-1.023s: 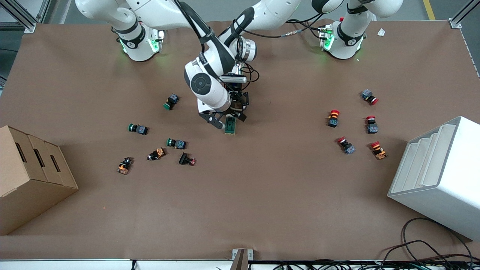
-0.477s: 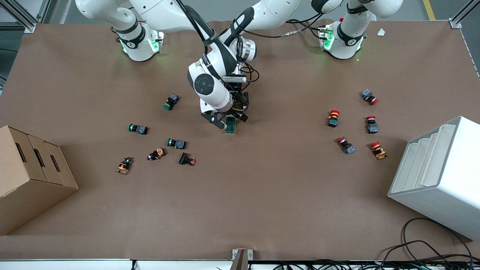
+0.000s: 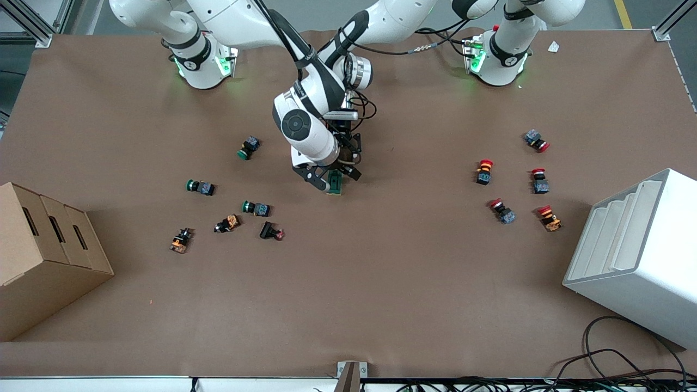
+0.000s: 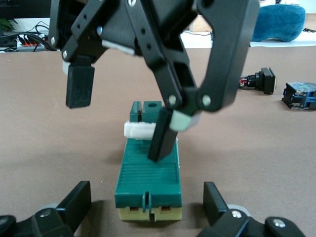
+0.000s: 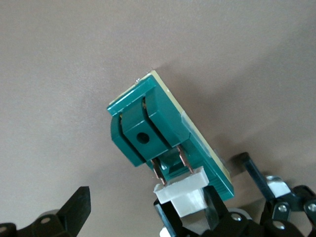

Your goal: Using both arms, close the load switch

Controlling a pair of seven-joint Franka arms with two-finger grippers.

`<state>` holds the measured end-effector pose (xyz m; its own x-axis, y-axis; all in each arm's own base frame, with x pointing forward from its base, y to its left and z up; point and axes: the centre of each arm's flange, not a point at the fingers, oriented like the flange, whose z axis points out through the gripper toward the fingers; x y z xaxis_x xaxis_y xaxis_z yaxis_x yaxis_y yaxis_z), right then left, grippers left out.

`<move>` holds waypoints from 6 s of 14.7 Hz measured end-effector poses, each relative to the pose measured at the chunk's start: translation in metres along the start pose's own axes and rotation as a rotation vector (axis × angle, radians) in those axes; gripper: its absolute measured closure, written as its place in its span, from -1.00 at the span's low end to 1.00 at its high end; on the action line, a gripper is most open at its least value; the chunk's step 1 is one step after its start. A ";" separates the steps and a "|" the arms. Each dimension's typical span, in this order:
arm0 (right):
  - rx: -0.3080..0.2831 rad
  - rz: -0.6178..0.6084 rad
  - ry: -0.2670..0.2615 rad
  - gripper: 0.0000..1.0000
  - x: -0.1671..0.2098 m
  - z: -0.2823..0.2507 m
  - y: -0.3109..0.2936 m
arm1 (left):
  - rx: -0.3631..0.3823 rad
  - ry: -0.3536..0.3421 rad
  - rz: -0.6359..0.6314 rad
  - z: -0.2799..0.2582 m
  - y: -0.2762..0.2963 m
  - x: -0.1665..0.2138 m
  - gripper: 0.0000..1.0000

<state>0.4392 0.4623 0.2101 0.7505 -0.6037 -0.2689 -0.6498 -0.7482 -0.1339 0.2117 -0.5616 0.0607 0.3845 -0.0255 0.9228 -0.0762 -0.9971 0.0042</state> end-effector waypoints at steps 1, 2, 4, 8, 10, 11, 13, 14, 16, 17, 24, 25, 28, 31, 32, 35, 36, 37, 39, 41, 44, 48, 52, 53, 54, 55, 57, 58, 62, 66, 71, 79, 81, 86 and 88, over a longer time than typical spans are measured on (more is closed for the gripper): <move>-0.005 0.011 -0.010 -1.00 0.003 -0.007 -0.005 | 0.000 0.000 0.000 0.000 0.000 0.000 -1.00; -0.004 0.017 -0.018 -1.00 0.008 -0.017 -0.011 | 0.000 0.000 0.000 0.000 0.000 0.000 -1.00; 0.034 0.029 -0.017 -1.00 0.021 -0.039 -0.027 | 0.000 0.000 0.000 0.000 0.000 0.000 -1.00; 0.059 0.027 -0.016 -1.00 0.023 -0.046 -0.038 | 0.000 0.000 0.000 0.000 0.000 0.000 -1.00; 0.056 0.027 -0.016 -1.00 0.024 -0.044 -0.038 | 0.000 0.001 0.000 0.000 0.000 0.000 -1.00; 0.057 0.027 -0.015 -1.00 0.024 -0.044 -0.038 | 0.000 0.001 0.000 0.000 0.000 0.000 -1.00; 0.061 0.026 -0.013 -1.00 0.026 -0.043 -0.040 | 0.000 0.001 0.000 0.000 0.000 0.000 -1.00; 0.064 0.023 -0.011 -1.00 0.027 -0.043 -0.043 | 0.000 0.001 0.000 0.000 0.000 0.000 -1.00; 0.069 0.012 -0.008 -1.00 0.030 -0.040 -0.047 | 0.000 0.001 0.000 0.001 0.000 0.000 -1.00; 0.070 0.002 -0.007 -1.00 0.033 -0.038 -0.049 | 0.001 0.002 0.000 0.001 0.000 0.000 -1.00; 0.056 -0.080 0.020 -1.00 0.050 -0.030 -0.048 | 0.003 0.007 0.001 0.002 0.001 -0.001 -1.00; 0.052 -0.093 0.025 -1.00 0.053 -0.030 -0.047 | 0.003 0.007 0.001 0.002 0.001 -0.001 -1.00; 0.056 -0.122 0.036 -1.00 0.063 -0.024 -0.045 | 0.004 0.008 0.001 0.002 0.001 -0.001 -1.00; 0.058 -0.138 0.051 -1.00 0.073 -0.009 -0.042 | 0.004 0.008 0.001 0.002 0.001 -0.001 -1.00; 0.054 -0.143 0.054 -1.00 0.075 -0.003 -0.040 | 0.004 0.008 0.002 0.002 0.001 -0.001 -1.00; 0.056 -0.162 0.067 -1.00 0.085 -0.001 -0.039 | 0.004 0.009 0.002 0.003 0.001 -0.001 -1.00; 0.061 -0.177 0.080 -1.00 0.093 -0.007 -0.041 | 0.004 0.009 0.002 0.003 0.001 -0.001 -1.00; 0.056 -0.192 0.086 -1.00 0.105 -0.014 -0.041 | 0.005 0.009 0.002 0.003 0.001 -0.001 -1.00; 0.021 -0.225 0.089 -1.00 0.131 -0.035 -0.037 | 0.006 0.010 0.016 0.005 0.001 0.001 -0.99; -0.027 -0.273 0.087 -1.00 0.162 -0.075 -0.026 | 0.019 0.011 0.038 0.011 0.001 0.005 -0.99; -0.110 -0.402 0.065 -1.00 0.223 -0.160 0.014 | 0.045 0.000 0.035 0.017 0.003 0.012 -0.99; -0.215 -0.520 0.050 -1.00 0.307 -0.263 0.100 | 0.093 -0.032 0.013 0.015 0.013 0.025 -0.99; -0.268 -0.561 0.070 -1.00 0.343 -0.337 0.163 | 0.184 -0.117 -0.068 0.001 0.040 0.071 -0.99; -0.277 -0.575 0.077 -1.00 0.342 -0.354 0.171 | 0.210 -0.148 -0.081 -0.002 0.047 0.089 -0.99; -0.278 -0.587 0.078 -1.00 0.338 -0.369 0.177 | 0.236 -0.184 -0.093 -0.004 0.054 0.108 -0.99; -0.274 -0.591 0.075 -1.00 0.332 -0.383 0.182 | 0.261 -0.221 -0.108 -0.005 0.060 0.130 -1.00; -0.265 -0.586 0.068 -1.00 0.321 -0.407 0.194 | 0.303 -0.301 -0.137 -0.002 0.064 0.180 -1.00; -0.263 -0.582 0.063 -1.00 0.317 -0.417 0.199 | 0.320 -0.343 -0.150 0.000 0.062 0.206 -1.00; -0.263 -0.580 0.048 -1.00 0.295 -0.445 0.210 | 0.352 -0.516 -0.209 0.012 0.029 0.327 -1.00; -0.264 -0.597 0.050 -1.00 0.278 -0.456 0.208 | 0.345 -0.665 -0.254 0.043 -0.049 0.443 -1.00; -0.268 -0.605 0.046 -1.00 0.267 -0.464 0.213 | 0.326 -0.814 -0.303 0.093 -0.183 0.539 -1.00; -0.251 -0.651 0.081 -1.00 0.258 -0.500 0.224 | 0.249 -1.027 -0.125 0.118 -0.369 0.597 -1.00; -0.249 -0.653 0.086 -1.00 0.254 -0.511 0.223 | 0.221 -1.094 -0.085 0.106 -0.407 0.607 -1.00; -0.241 -0.649 0.106 -1.00 0.252 -0.538 0.221 | 0.089 -1.145 -0.029 0.068 -0.467 0.629 -1.00; -0.240 -0.649 0.108 -1.00 0.252 -0.540 0.220 | 0.047 -1.142 0.005 0.048 -0.478 0.631 -1.00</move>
<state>0.5500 -0.0034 0.6282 0.9938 -0.0285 -0.1077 -0.0306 -0.9994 -0.0176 0.5349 -0.1047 0.6224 0.9979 -0.0556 0.0330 -0.0544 -0.9979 -0.0354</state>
